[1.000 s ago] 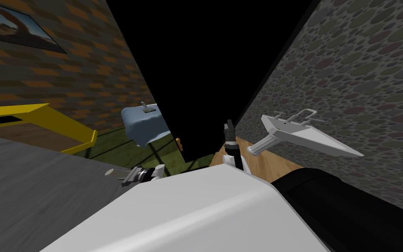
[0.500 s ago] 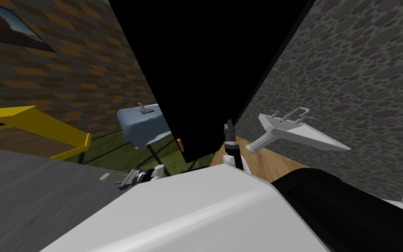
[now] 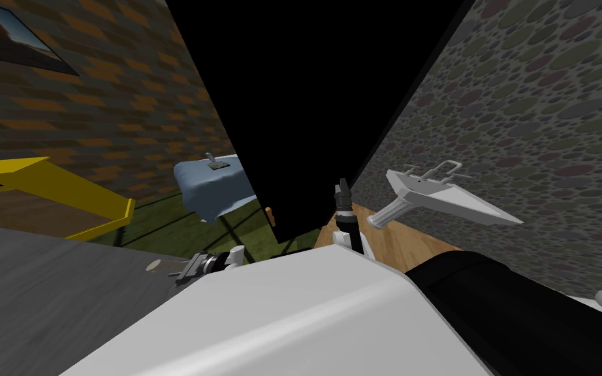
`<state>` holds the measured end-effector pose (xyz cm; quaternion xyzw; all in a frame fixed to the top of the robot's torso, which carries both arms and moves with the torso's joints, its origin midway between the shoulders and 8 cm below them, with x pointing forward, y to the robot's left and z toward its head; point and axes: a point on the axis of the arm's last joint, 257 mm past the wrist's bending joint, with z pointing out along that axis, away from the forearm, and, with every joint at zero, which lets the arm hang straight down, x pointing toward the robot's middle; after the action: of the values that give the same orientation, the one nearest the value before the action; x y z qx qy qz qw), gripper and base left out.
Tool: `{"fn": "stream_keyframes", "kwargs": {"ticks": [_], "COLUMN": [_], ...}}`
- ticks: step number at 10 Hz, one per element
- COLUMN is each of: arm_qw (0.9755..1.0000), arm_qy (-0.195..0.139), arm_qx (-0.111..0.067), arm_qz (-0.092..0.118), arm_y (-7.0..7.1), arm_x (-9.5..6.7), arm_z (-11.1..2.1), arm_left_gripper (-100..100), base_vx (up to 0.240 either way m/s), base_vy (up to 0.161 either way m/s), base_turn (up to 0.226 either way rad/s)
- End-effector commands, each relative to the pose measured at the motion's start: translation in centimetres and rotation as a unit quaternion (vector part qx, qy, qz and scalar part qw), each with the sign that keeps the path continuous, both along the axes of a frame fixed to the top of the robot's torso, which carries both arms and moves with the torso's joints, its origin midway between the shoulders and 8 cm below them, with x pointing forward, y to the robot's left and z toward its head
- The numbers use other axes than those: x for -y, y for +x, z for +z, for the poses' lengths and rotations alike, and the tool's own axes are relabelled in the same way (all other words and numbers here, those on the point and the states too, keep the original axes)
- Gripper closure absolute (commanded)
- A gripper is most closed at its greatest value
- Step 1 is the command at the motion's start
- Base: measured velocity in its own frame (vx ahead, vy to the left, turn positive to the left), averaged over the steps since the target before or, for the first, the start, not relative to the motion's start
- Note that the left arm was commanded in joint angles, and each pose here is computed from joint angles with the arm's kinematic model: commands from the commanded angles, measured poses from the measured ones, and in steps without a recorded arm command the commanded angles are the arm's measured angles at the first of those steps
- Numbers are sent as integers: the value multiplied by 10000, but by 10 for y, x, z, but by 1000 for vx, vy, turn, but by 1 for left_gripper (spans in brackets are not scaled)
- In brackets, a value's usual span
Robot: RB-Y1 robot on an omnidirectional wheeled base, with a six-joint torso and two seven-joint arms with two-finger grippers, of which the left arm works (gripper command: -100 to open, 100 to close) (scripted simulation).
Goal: Push the door open
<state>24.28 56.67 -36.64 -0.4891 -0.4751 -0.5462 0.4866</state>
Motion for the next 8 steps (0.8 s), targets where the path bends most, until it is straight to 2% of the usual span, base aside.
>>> {"fn": "stream_keyframes", "kwargs": {"ticks": [1,4,5,6,7,8], "arm_qw": [9998,9983,9983,9975,9975,9965], "arm_qy": [114,92,92,79,79,65], "arm_qx": [6,28,28,32,32,34], "arm_qz": [186,576,576,702,702,827], "arm_y": [-12,-31,-31,-37,-37,-43], "arm_x": [-7,-8,-8,-7,-7,-7], "arm_z": [5,4,4,3,3,2], "arm_left_gripper": [100,100,100,100,100,100], "base_vx": [5,13,17,10,7,10], "base_vy": [36,80,96,73,52,60], "base_turn": [-41,-96,-55,-52,-25,-71]}}
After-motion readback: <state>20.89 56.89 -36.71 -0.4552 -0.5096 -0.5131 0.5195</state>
